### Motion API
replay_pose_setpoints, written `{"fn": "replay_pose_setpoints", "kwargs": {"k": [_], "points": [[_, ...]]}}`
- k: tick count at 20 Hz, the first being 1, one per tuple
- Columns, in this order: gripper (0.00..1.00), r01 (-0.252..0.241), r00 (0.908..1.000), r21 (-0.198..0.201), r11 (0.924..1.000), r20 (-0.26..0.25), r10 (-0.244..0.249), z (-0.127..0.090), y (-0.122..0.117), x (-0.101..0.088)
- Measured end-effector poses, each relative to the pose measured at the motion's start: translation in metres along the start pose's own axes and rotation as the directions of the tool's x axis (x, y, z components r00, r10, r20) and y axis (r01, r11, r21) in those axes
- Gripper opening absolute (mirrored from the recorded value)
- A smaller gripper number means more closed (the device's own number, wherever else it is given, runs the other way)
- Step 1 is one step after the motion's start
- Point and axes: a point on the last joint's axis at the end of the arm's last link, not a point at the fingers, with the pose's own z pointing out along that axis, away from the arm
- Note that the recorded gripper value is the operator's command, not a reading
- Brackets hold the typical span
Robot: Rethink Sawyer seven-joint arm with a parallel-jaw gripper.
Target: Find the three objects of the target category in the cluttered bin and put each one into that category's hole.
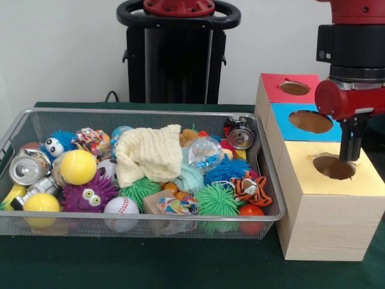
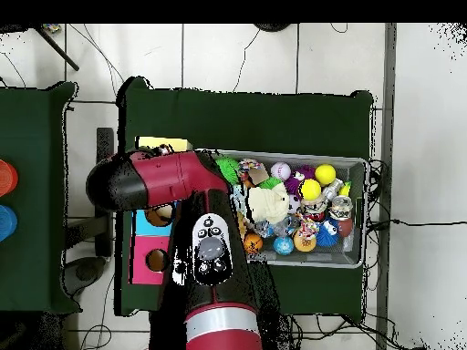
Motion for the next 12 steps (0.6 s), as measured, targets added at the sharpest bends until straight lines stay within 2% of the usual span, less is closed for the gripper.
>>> {"fn": "replay_pose_setpoints", "kwargs": {"k": [8, 12], "points": [[0.0, 0.012, 0.9999, 0.036, 0.9993, -0.009, -0.011, -0.003, -0.004, 0.005], [0.0, -0.003, 0.9999, 0.05, 0.9988, 0.014, 0.002, -0.006, -0.017, 0.004]]}}
